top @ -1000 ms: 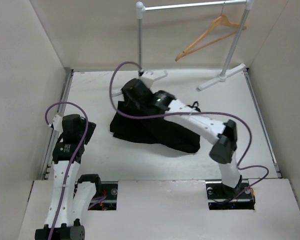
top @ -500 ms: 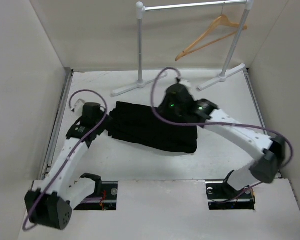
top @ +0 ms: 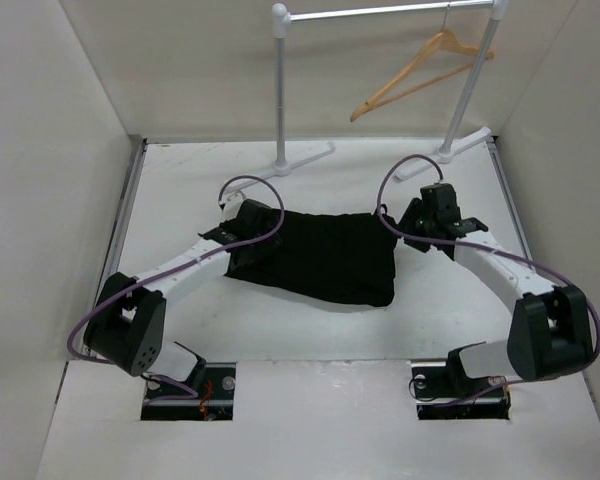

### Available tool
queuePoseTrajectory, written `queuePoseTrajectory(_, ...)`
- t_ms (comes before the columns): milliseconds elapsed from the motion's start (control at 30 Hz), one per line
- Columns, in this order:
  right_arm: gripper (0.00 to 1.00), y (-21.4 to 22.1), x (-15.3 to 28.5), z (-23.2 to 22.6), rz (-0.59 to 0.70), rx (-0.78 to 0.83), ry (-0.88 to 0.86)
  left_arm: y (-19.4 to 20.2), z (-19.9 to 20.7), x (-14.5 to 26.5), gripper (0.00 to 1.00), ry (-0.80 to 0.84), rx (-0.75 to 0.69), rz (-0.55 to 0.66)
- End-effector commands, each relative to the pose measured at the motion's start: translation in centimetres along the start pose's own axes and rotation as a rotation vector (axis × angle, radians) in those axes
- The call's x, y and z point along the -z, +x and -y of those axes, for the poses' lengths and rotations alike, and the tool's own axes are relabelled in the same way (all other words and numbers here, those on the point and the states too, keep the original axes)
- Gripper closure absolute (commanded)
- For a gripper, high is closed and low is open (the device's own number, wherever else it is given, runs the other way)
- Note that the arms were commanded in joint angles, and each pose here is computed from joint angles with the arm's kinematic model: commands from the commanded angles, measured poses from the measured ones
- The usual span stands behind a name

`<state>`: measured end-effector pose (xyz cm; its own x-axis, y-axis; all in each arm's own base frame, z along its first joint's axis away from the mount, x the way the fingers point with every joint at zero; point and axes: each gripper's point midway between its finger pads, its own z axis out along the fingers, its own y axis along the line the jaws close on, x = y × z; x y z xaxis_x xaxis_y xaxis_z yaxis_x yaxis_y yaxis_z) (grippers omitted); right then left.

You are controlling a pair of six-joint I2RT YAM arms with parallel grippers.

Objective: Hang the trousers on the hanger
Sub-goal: Fold the trousers at the center of the board.

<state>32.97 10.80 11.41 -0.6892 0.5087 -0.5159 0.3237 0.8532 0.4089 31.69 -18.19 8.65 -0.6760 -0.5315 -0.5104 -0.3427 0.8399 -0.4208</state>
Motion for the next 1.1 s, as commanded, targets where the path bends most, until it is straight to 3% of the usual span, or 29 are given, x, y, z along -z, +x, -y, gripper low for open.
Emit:
queuePoseTrajectory(0, 0.49, -2.7, -1.3, -3.5, 0.044, 0.016, -0.184, -1.2, -1.5, -0.7, 0.52, -0.022, 0.007, 0.048)
queuePoseTrajectory(200, 0.66, -3.7, -5.7, -3.7, 0.003, -0.023, -0.187, -0.6, -6.4, -1.4, 0.52, -0.126, 0.006, 0.041)
queuePoseTrajectory(300, 0.87, -4.7, -7.7, -3.3, 0.008, -0.059, -0.154, -0.1, -8.2, -1.3, 0.52, -0.155, 0.016, 0.033)
queuePoseTrajectory(400, 0.89, -6.3, -8.8, -3.6, 0.041, -0.073, -0.131, 0.2, -9.6, -0.5, 0.52, -0.172, 0.025, 0.044)
queuePoseTrajectory(500, 0.79, -7.5, -10.2, -4.2, 0.045, -0.081, -0.122, 0.7, -10.9, 0.7, 0.53, -0.194, 0.03, 0.035)
queuePoseTrajectory(633, 0.51, -7.6, -9.3, -4.5, 0.031, -0.077, -0.107, 0.0, -10.2, 2.9, 0.53, -0.164, 0.033, 0.055)
queuePoseTrajectory(767, 0.45, -7.4, -4.0, -4.6, 0.09, -0.051, -0.142, -2.3, -6.9, 5.8, 0.52, -0.067, 0.038, 0.107)
queuePoseTrajectory(833, 0.53, -5.8, -1.4, -4.8, 0.091, -0.037, -0.175, -3.2, -4.8, 6.7, 0.55, -0.014, 0.032, 0.123)
queuePoseTrajectory(933, 0.79, -1.2, 1.0, -6.1, 0.031, 0.001, -0.245, -3.5, -1.3, 6.2, 0.61, 0.038, -0.002, 0.112)
queuePoseTrajectory(1067, 0.89, 5.3, 1.1, -7.6, -0.114, -0.003, -0.367, -5.1, 1.3, 3.6, 0.63, 0.089, 0.012, 0.092)
